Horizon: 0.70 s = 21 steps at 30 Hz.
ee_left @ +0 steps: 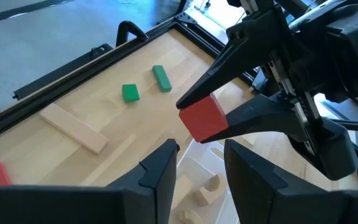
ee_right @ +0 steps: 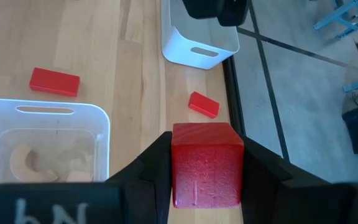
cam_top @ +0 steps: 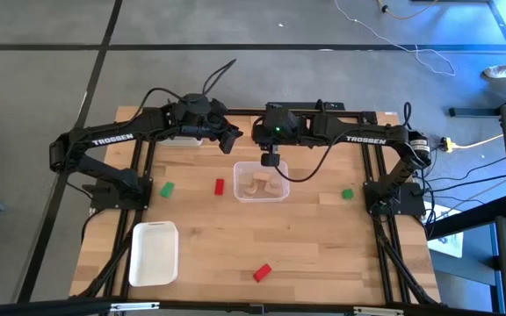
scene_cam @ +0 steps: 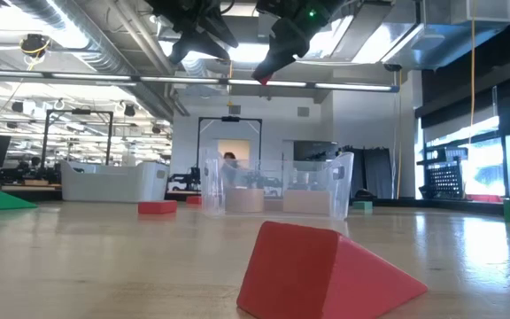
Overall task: Sort & place blocks by color
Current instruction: Put the red block into the gray bin
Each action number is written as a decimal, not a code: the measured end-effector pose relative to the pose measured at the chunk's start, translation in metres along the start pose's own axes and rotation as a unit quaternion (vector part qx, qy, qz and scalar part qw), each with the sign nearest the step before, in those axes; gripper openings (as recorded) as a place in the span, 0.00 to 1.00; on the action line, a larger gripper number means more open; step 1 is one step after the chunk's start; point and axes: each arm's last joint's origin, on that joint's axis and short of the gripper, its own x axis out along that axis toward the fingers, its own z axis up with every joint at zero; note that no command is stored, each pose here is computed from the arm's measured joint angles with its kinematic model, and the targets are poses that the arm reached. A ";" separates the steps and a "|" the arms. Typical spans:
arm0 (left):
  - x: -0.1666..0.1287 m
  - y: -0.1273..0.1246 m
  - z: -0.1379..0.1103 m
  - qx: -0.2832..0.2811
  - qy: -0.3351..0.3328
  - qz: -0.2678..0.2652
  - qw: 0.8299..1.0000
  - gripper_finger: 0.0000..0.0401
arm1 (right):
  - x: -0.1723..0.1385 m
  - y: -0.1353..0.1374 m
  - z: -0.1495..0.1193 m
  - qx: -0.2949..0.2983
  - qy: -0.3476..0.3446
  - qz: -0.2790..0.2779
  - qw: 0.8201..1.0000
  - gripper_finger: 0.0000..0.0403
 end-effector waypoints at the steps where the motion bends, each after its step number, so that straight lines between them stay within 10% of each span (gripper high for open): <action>1: 0.000 0.000 0.000 0.000 0.000 0.000 1.000 0.31 | 0.000 0.000 0.000 0.000 0.000 0.000 1.000 0.32; 21: 0.000 0.000 -0.001 -0.002 0.008 0.000 1.000 0.31 | 0.000 0.000 0.000 -0.054 0.000 0.001 0.999 0.32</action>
